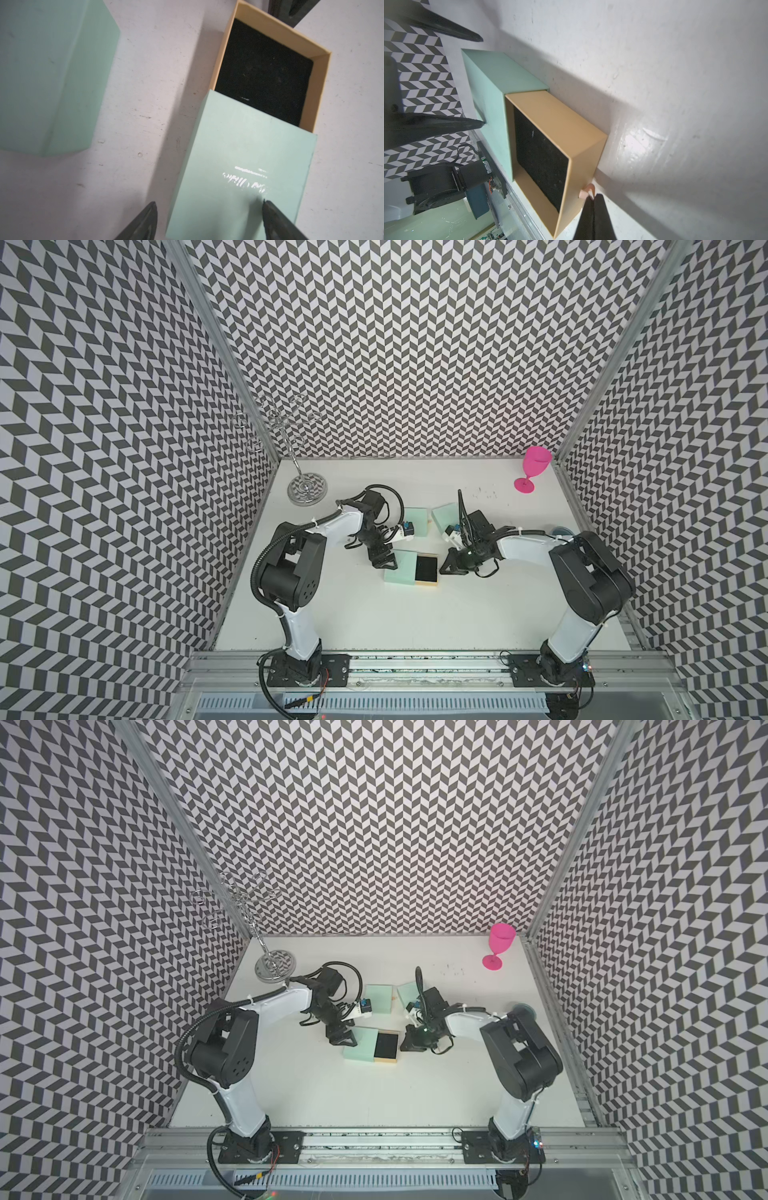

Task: Place the earrings into the drawer-style jewelry box
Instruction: Open the drawer in the jewelry box, then pick up the earring from the center of the board.

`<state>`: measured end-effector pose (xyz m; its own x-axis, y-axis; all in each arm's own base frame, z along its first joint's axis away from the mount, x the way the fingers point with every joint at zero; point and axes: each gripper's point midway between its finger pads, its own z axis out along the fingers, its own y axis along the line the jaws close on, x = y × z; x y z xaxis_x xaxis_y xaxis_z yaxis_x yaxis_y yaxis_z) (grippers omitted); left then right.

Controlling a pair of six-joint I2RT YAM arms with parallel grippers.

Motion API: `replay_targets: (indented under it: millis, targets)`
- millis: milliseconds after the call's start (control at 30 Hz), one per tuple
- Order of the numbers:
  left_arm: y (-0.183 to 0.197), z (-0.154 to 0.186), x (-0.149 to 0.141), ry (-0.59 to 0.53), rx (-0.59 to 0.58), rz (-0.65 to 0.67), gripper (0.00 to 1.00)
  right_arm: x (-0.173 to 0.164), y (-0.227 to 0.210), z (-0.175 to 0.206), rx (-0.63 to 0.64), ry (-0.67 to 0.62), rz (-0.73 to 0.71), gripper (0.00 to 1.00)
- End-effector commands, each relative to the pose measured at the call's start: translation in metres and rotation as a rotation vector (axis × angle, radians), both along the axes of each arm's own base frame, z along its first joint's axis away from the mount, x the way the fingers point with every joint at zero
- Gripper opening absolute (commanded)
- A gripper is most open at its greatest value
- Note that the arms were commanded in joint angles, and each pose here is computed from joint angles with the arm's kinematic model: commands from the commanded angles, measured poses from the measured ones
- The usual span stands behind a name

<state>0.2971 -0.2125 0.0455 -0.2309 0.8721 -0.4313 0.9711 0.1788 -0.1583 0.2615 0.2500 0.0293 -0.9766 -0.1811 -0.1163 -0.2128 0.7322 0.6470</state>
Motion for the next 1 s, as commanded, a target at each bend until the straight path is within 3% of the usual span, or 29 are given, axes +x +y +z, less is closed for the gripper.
replay_targets:
  millis: [0, 100, 500, 733, 967]
  targets:
    - [0.006, -0.012, -0.001, 0.001, 0.046, -0.026, 0.80, 0.011, -0.002, 0.008, -0.010, -0.046, -0.008, 0.11]
    - [0.005, -0.009, 0.000, -0.007, 0.041, -0.028, 0.80, 0.012, -0.004, 0.012, -0.017, -0.057, -0.006, 0.17]
    - [-0.005, 0.034, 0.011, -0.076, -0.014, -0.050, 0.82, 0.024, -0.015, 0.041, -0.090, -0.132, -0.034, 0.20]
    - [-0.012, 0.074, 0.017, -0.142, -0.072, -0.061, 0.83, 0.040, -0.062, 0.054, -0.366, -0.197, -0.140, 0.21]
    - [-0.018, 0.111, 0.029, -0.225, -0.120, -0.045, 0.84, 0.030, -0.094, 0.038, -0.559, -0.146, -0.137, 0.17]
